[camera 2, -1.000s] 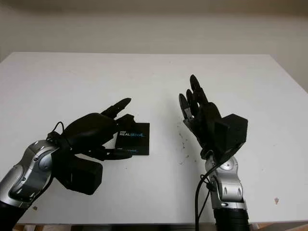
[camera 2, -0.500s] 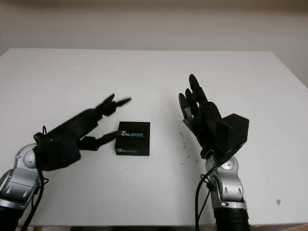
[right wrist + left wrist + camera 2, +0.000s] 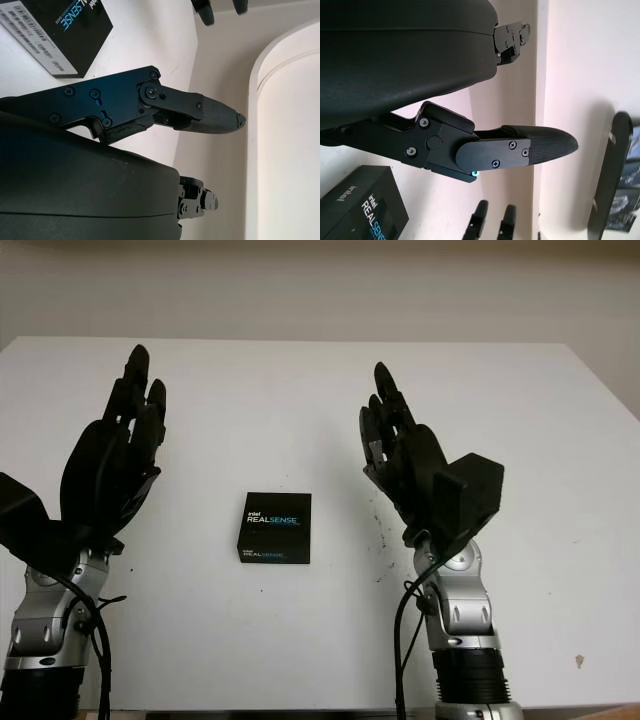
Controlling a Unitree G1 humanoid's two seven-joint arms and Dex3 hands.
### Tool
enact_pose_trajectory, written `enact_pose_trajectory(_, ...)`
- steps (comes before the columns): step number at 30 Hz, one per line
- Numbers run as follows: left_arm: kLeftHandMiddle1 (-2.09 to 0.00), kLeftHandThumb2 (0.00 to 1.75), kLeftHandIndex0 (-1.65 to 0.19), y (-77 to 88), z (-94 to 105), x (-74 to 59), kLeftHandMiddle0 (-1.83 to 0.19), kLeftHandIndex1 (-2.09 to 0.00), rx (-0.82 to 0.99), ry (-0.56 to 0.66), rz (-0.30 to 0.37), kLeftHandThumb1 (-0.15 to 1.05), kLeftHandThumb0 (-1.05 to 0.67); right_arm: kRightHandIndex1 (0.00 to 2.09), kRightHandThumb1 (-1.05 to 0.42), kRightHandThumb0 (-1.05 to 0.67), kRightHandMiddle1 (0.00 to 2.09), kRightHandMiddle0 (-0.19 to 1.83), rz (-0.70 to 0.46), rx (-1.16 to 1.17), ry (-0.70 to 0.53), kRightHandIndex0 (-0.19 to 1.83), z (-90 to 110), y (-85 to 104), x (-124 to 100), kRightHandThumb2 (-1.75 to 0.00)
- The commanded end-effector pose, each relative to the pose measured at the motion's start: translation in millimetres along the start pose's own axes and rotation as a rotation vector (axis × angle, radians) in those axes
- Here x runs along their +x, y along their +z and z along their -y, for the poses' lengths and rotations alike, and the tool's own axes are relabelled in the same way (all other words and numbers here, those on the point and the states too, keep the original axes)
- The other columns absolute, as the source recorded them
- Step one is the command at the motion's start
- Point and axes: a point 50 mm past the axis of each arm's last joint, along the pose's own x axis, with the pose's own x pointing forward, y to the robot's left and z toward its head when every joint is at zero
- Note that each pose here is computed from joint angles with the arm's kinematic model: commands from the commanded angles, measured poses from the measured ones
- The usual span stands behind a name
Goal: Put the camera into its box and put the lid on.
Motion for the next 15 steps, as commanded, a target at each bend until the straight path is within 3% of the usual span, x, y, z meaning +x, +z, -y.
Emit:
enact_pose_trajectory(1,0.00,0.46,0.19,-5.7,-0.3,-4.8,0.19,0.00,-0.018,0.015,-0.018,1.05,-0.75,0.00,-1.05,-0.68,0.01,-0.13,-0.005,0.021,-0.003,-0.15,-3,1.9,4,-0.66)
enact_pose_trajectory(15,0.00,0.53,0.19,-16.1,7.8,-16.9,0.19,0.00,-0.014,0.030,-0.064,1.05,-0.75,0.00,-1.05,-0.72,0.00,-0.19,-0.056,0.051,-0.055,-0.19,-11,-7.3,2,-0.61)
